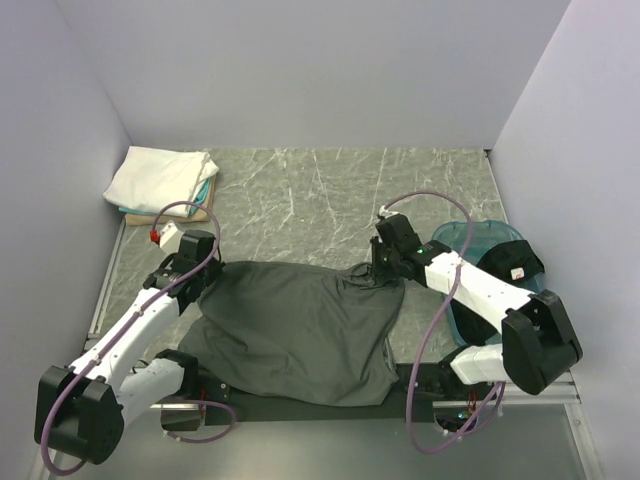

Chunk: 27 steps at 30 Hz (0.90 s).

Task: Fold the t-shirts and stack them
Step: Flatten the tshirt out

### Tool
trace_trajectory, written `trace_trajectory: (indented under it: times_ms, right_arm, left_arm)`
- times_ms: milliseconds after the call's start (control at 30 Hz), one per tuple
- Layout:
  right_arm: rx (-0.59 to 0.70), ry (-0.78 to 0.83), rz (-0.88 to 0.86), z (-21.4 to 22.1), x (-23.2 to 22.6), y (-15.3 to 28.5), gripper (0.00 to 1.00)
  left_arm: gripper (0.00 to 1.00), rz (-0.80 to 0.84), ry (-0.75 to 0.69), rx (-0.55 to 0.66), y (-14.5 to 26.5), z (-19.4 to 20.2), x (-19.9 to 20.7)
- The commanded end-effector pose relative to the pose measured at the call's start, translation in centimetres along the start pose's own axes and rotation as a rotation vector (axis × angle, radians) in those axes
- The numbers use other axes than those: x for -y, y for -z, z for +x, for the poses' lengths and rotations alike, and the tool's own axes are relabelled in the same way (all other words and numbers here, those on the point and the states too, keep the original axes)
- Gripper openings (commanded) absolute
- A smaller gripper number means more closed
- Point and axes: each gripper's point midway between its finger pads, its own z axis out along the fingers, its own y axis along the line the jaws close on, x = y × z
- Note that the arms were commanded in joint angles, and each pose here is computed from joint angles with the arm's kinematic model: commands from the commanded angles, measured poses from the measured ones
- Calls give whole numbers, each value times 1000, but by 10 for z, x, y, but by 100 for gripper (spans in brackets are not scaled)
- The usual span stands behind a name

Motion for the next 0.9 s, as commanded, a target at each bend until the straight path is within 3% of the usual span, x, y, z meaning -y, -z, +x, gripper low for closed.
trace_trajectory:
  times_ms: [0,100,133,167,267,633,867]
  right_arm:
    - [130,-21,-35,-45,-14,4,26]
    - [139,-37,4,-60,-12,-2,27]
    - [130,-40,22,-60,-10,-4,30]
    - [132,-43,37,-63,-8,-5,39]
    - [140,-50,57,-71,-7,-9,48]
    - [122,22,92,-70,0,-5,51]
    - [86,37,216,-85,13,-36,50]
  left_arm:
    - [1,48,21,59,4,-17,14]
    - [1,68,22,67,7,-19,16]
    - [1,73,18,70,8,-20,17]
    - [1,73,16,70,8,-20,16]
    - [1,66,10,73,8,-21,15]
    - [1,67,-3,58,5,-16,15]
    - [1,46,-8,57,2,-15,11]
